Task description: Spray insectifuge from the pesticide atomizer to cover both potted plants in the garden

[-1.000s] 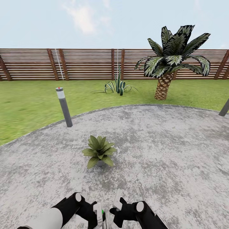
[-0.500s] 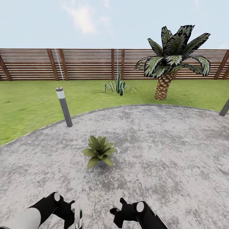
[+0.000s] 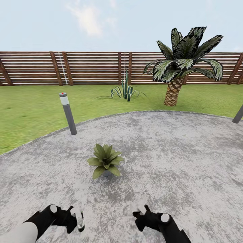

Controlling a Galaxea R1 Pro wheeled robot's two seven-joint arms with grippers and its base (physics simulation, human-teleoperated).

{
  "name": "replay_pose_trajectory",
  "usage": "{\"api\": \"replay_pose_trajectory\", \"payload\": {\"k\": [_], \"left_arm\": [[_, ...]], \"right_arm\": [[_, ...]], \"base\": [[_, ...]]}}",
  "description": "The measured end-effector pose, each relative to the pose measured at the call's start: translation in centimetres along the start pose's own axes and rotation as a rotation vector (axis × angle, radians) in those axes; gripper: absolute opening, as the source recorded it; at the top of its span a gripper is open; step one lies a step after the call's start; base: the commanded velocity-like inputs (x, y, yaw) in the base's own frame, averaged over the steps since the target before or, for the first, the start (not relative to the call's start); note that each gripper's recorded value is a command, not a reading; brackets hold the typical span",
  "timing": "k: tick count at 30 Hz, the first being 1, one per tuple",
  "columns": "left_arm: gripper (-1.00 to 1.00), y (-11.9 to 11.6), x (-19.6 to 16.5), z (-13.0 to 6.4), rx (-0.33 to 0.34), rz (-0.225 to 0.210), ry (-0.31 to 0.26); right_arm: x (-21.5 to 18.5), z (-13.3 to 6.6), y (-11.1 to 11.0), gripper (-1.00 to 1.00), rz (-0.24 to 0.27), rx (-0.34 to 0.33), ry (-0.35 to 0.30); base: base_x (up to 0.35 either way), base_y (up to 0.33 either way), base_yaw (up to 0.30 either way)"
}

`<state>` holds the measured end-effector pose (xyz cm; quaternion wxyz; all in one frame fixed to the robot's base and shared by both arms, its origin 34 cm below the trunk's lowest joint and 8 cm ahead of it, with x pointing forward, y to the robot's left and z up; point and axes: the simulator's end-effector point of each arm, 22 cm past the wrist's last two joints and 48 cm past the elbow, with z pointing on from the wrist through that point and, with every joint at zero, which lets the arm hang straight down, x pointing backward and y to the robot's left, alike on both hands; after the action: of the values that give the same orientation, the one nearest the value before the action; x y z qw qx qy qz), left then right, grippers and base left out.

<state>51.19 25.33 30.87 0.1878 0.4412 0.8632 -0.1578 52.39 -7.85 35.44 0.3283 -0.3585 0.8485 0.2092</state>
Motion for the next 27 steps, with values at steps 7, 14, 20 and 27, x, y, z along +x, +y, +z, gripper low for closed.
{"api": "replay_pose_trajectory", "payload": {"k": [7, 14, 20, 27], "left_arm": [[-1.0, 3.0, -1.8, -0.9, -0.11, -0.177, -0.13], [-1.0, 7.7, -2.8, -0.9, -0.393, -0.321, -0.185], [-1.0, 9.4, -3.8, -1.0, -0.566, -0.441, -0.219], [-1.0, 8.4, -5.4, 0.0, -0.561, -0.462, -0.237]], "right_arm": [[5.1, -4.3, -8.1, -1.0, 0.135, 0.201, 0.025], [10.6, -6.4, -13.5, -1.0, 0.163, 0.619, 0.103], [11.8, -7.3, -13.3, -1.0, 0.166, 0.783, 0.037], [13.1, -7.1, -12.3, -1.0, 0.177, 0.772, 0.044]], "base": [[0.0, 0.0, 0.0], [0.0, 0.0, 0.0], [0.0, 0.0, 0.0], [0.0, 0.0, 0.0]]}}
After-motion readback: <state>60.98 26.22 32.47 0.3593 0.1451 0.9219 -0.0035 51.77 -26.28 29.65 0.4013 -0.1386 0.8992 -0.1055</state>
